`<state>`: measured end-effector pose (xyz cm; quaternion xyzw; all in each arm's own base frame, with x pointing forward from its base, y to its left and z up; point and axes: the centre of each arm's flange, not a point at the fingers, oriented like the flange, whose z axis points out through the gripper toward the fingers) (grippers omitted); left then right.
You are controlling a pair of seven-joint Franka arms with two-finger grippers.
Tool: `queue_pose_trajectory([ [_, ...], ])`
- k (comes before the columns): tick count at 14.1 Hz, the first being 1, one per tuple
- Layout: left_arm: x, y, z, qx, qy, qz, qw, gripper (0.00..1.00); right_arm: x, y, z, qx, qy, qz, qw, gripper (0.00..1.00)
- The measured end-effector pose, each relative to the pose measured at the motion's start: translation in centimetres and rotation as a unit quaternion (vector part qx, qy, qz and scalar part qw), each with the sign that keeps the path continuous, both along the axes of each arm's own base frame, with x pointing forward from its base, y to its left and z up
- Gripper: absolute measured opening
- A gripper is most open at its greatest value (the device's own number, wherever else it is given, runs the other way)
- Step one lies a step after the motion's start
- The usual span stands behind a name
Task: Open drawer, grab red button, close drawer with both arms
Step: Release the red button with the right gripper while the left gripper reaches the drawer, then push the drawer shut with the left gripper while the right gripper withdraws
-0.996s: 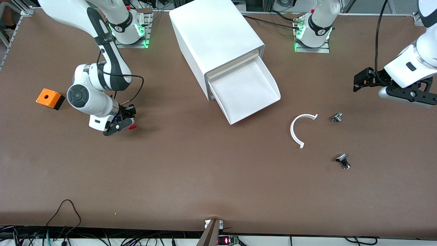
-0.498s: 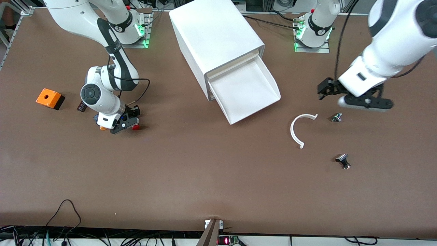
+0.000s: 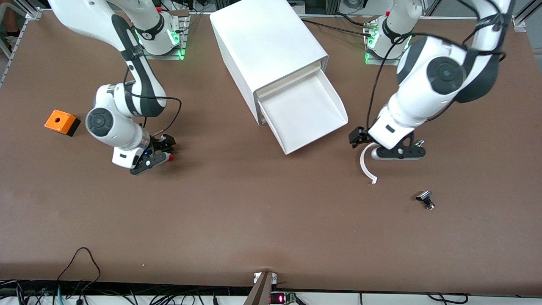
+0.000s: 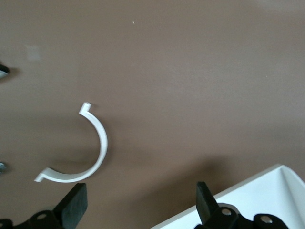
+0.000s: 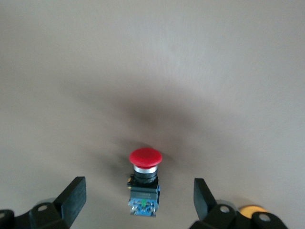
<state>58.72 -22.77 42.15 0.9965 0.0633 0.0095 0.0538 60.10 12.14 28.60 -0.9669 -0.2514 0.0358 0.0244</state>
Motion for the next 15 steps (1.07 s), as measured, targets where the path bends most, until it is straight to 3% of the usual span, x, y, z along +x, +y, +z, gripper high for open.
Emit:
queue_pose_trajectory([
  [4, -0.4, -3.6, -4.0, -0.014, 0.014, 0.084, 0.996, 1.0, 2.1, 0.5, 5.9, 0.012, 0.014, -0.001, 1.0, 1.0],
  [7, -0.8, -6.1, -6.9, -0.023, 0.028, 0.155, 0.987, 1.0, 3.1, 1.0, 10.1, 0.057, 0.032, -0.019, 0.998, 1.0],
  [9, -1.2, -7.9, -8.4, -0.034, 0.03, 0.202, 0.978, 1.0, 3.5, 1.5, 12.6, 0.068, 0.039, -0.018, 0.997, 1.0],
  [11, -1.6, -8.8, -9.8, -0.037, 0.033, 0.218, 0.975, 1.0, 3.6, 1.9, 14.4, 0.069, 0.045, -0.032, 0.996, 1.0],
  [15, -0.9, -7.2, -10.5, -0.033, 0.032, 0.235, 0.971, 1.0, 3.2, 3.2, 19.2, 0.061, 0.033, -0.069, 0.995, 1.0],
])
